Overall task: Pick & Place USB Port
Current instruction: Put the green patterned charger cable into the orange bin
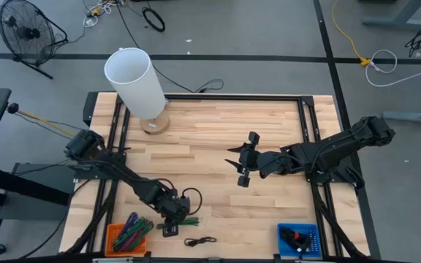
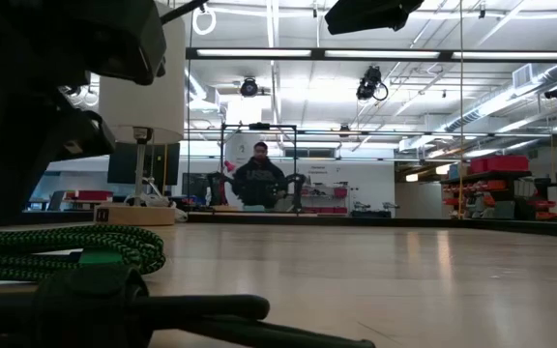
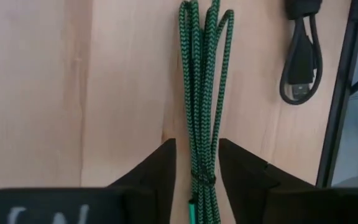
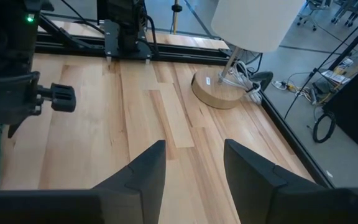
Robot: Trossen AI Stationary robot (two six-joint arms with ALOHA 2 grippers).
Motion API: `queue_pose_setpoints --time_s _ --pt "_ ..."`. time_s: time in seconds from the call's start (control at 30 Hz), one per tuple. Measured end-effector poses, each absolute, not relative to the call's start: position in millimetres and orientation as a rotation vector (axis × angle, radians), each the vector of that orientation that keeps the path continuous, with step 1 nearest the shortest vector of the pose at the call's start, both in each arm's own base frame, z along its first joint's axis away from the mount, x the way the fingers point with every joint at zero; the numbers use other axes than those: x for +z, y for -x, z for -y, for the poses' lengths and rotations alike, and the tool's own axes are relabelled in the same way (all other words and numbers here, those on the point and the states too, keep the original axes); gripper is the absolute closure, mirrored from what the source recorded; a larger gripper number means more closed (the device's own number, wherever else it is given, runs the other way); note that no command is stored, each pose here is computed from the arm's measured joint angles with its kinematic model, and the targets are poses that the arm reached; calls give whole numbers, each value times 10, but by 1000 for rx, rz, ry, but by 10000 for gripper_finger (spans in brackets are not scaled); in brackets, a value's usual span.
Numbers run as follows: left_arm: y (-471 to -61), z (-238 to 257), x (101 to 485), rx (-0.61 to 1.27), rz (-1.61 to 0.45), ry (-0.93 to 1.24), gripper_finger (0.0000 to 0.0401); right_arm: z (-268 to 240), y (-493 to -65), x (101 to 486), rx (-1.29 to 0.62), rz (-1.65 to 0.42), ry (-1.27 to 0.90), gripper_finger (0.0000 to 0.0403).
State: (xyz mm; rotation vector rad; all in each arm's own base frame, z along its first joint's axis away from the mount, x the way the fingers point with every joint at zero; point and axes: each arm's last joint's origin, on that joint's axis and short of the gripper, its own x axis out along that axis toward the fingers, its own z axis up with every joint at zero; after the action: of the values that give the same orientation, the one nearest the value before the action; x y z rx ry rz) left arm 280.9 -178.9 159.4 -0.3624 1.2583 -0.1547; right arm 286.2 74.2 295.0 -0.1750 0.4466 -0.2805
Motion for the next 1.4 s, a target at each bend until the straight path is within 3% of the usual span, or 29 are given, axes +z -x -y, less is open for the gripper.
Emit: queue_pose_setpoints --time_s 0.3,0.9,1.03,1.2,1.4 --pt "-2815 1822 1554 -141 -1256 373 231 -742 -2862 2950 -280 -447 175 239" --pt "-2828 1908 1329 -93 -1289 345 231 -743 -2861 2947 -280 -449 176 239" --pt "-2818 1908 1320 -53 -1295 377 274 -743 -2862 2948 -279 -448 175 239" --pt "-2815 1906 1310 -9 -1277 380 380 -747 -2862 2948 -267 -449 172 239" --pt "-2818 1904 1386 11 -1221 389 385 -748 -2863 2948 -262 -449 171 239"
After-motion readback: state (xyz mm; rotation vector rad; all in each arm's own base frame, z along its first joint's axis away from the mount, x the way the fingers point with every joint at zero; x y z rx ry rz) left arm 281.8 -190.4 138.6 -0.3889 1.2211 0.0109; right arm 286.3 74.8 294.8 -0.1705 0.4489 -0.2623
